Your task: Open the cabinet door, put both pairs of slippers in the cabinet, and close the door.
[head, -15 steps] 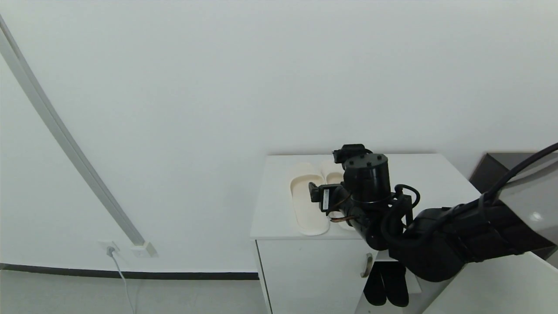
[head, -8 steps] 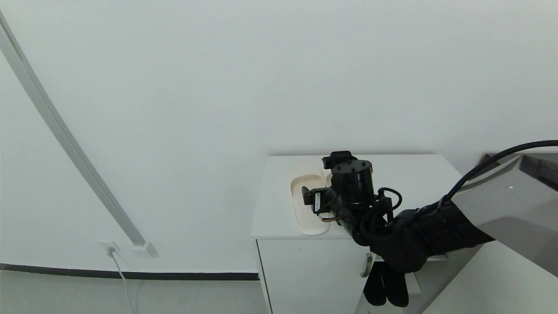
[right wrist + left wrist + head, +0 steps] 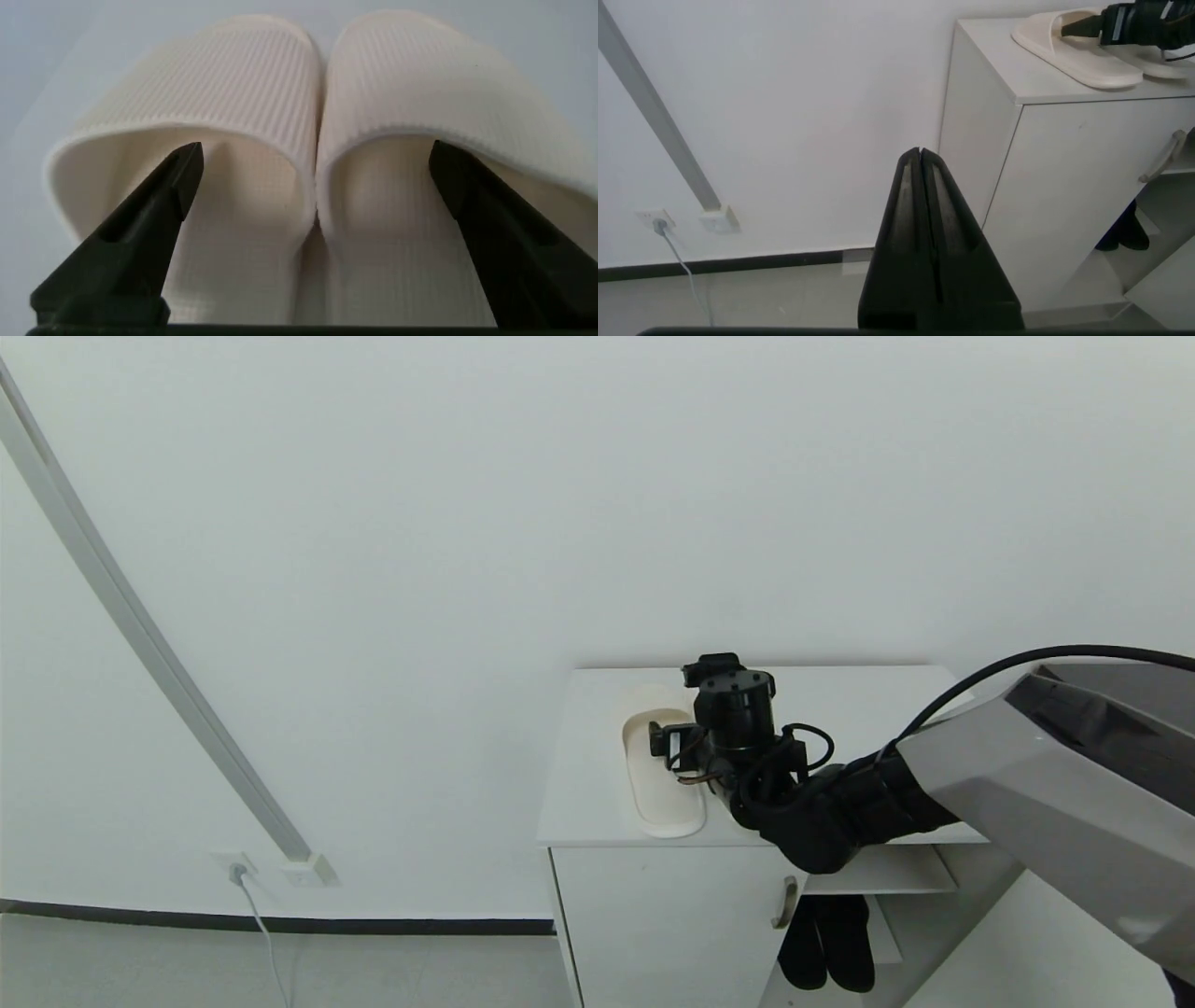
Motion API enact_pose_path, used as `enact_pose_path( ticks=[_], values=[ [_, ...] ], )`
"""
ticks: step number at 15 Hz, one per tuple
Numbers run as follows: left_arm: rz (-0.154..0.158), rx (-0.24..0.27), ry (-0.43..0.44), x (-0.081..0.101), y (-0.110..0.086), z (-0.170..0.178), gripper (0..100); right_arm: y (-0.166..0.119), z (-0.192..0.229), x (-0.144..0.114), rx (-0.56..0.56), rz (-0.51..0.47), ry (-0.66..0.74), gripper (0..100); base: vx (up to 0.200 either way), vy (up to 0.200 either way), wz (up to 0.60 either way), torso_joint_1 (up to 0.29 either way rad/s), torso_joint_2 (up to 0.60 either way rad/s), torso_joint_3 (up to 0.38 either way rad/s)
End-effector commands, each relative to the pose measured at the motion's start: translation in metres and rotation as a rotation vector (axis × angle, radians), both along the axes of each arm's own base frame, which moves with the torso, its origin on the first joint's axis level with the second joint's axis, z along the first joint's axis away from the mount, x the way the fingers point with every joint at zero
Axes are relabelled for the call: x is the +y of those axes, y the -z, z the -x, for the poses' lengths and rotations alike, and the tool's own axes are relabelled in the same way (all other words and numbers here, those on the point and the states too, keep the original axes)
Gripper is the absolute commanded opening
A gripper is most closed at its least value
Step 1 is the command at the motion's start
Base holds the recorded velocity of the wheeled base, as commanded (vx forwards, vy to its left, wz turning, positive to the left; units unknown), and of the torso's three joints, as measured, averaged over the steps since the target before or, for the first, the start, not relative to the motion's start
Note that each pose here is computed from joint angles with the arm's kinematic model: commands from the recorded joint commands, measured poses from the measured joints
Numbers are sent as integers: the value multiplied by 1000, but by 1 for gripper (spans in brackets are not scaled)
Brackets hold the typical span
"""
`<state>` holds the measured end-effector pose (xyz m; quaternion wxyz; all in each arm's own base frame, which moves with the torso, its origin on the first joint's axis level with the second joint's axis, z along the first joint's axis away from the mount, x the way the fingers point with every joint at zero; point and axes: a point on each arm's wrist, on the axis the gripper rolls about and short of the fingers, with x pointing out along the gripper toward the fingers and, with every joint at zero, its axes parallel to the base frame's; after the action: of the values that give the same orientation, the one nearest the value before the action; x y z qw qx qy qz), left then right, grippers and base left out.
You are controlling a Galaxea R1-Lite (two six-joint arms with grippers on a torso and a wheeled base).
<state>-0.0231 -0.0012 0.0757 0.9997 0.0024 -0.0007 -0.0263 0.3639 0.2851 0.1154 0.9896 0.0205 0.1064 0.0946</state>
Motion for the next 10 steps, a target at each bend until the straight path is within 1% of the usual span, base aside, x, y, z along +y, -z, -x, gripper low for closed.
enact_pose_path(
  ticks=[1,5,6,10],
  values=[
    [-1,1,0,0,0,0,0,3,-8,1,-2,2,7,100,0,0,0,0,0,0],
    [0,1,0,0,0,0,0,1,-12,4,-24,27,2,100,0,0,0,0,0,0],
    [0,1,0,0,0,0,0,2,-13,4,-22,32,2,0,0,0,0,0,0,0],
    [0,1,0,0,0,0,0,2,-13,4,-23,31,2,0,0,0,0,0,0,0]
  ],
)
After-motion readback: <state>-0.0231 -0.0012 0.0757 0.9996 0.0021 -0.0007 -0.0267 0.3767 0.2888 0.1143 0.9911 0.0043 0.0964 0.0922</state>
